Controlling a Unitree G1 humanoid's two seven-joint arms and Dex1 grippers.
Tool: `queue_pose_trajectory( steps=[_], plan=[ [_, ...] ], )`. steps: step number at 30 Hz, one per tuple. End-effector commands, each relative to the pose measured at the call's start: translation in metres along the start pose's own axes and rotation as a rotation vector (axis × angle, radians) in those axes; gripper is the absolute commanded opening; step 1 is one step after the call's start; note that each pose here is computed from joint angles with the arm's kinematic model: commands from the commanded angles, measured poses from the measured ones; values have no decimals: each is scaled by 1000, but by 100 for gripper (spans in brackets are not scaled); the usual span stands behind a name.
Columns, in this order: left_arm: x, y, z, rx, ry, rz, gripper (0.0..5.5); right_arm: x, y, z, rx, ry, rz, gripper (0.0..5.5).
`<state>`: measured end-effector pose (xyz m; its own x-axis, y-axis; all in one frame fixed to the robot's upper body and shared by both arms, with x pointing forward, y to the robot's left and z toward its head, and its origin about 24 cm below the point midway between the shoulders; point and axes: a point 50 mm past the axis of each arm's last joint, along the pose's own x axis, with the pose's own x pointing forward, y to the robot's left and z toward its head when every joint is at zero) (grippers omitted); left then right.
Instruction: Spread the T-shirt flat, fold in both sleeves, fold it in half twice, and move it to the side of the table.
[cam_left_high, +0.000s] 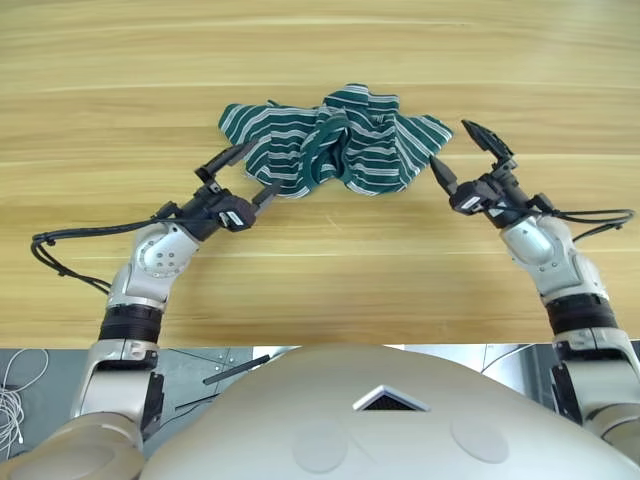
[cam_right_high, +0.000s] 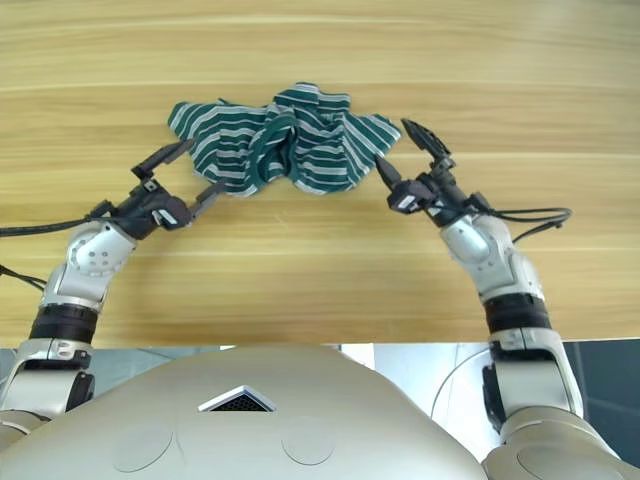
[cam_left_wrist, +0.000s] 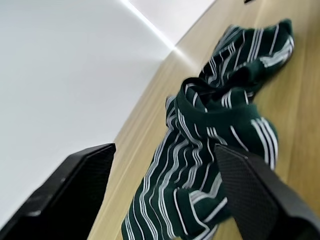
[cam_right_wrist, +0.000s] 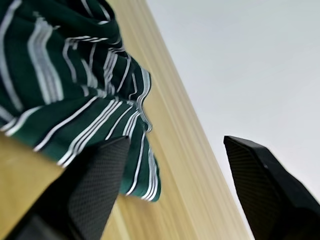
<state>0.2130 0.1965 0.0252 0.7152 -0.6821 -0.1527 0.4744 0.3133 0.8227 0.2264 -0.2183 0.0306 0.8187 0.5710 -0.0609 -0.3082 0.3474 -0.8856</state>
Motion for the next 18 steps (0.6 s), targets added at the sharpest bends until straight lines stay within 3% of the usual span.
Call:
queue_pose_trajectory(
  steps=[1,6,10,18],
  plan=[
    [6,6,-4,225,125,-38,370,-4,-2,4,-95,27,79,346],
    [9,10,-5,439,202,-60,370,-6,12,8,-114,42,161,346],
    [-4,-2,16,344,90,-98,370,-10,17,5,-111,75,177,346],
    [-16,8,32,245,26,-32,370,-11,20,-1,-124,102,190,346]
  ],
)
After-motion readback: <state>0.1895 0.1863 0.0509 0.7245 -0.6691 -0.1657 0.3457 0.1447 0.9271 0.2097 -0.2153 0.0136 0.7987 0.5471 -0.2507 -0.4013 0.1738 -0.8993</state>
